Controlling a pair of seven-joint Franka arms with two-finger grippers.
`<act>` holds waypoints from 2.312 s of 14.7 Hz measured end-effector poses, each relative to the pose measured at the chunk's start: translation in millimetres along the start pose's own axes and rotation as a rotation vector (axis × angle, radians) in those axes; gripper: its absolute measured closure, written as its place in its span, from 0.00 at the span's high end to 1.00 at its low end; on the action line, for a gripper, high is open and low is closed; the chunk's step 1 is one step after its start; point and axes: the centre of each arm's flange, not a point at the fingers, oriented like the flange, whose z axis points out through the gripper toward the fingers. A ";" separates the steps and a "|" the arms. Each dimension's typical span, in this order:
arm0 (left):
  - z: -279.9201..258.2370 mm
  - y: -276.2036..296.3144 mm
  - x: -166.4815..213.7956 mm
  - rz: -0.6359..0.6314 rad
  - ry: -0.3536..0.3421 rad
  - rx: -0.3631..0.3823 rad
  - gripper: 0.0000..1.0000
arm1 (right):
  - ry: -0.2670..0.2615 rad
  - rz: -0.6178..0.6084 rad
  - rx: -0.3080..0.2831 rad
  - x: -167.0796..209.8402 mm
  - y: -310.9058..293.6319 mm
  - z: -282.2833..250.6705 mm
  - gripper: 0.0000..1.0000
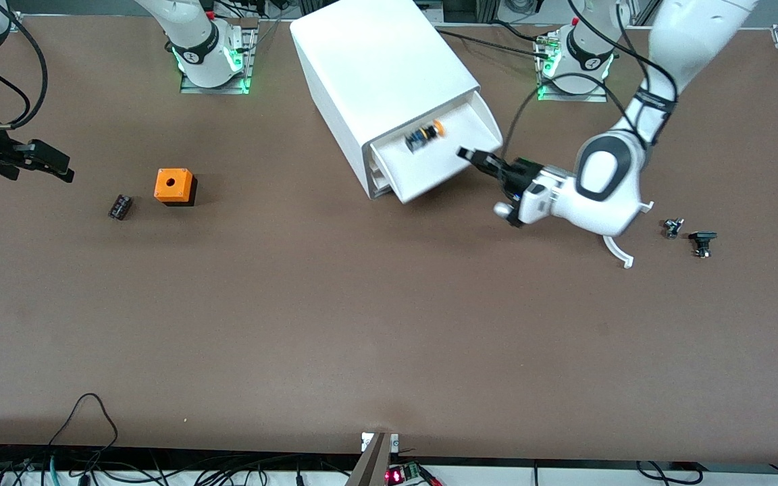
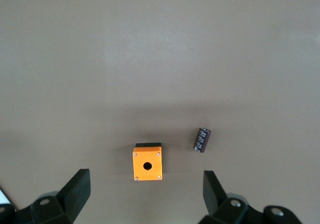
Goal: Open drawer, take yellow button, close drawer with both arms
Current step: 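Pull the top drawer open with the left gripper, then reach the right gripper into the drawer while the left gripper withdraws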
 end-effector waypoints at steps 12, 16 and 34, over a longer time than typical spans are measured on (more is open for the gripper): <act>-97.9 23.0 16.2 0.061 0.290 0.117 0.92 | -0.024 -0.092 0.029 7.9 -54.3 16.7 1.00; -170.3 71.6 -7.1 0.198 0.388 0.424 1.00 | -0.004 -0.259 0.025 12.0 -151.6 14.9 1.00; -264.1 234.9 -146.8 -0.183 0.454 1.109 1.00 | 0.195 -1.088 0.132 -128.3 -612.8 34.7 1.00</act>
